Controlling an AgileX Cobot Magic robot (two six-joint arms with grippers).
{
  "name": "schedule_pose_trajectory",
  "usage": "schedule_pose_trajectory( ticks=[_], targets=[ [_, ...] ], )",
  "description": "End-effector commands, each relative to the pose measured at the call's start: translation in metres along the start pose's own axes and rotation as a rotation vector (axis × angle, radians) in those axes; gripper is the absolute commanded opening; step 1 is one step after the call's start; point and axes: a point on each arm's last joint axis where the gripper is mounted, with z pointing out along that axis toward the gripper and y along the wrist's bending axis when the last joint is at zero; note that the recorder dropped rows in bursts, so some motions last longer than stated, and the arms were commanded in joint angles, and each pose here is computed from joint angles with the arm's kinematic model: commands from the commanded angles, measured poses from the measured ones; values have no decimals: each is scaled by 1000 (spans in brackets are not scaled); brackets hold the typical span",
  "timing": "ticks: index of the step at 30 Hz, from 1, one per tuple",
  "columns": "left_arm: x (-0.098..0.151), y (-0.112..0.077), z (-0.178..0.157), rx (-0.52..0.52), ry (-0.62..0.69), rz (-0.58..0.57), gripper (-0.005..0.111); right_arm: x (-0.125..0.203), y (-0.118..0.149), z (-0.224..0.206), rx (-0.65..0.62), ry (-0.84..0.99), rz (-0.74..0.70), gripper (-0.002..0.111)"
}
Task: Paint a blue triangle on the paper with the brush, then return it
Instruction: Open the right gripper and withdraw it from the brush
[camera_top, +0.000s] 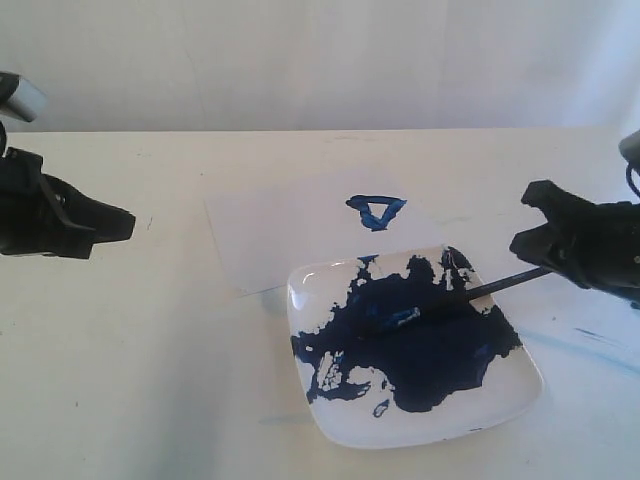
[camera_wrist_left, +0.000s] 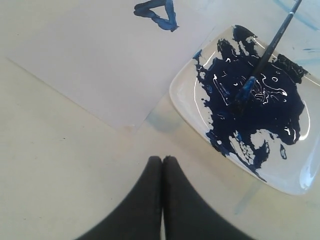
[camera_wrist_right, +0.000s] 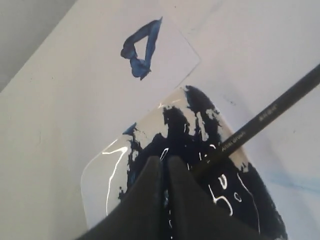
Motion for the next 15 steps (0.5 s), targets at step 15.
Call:
schedule_pose_trajectory(
  ticks=[15],
  targets=[
    [0,-2,-2,10,-14,-12,0,-22,-11,-30,300,-248,-190,0]
  ],
)
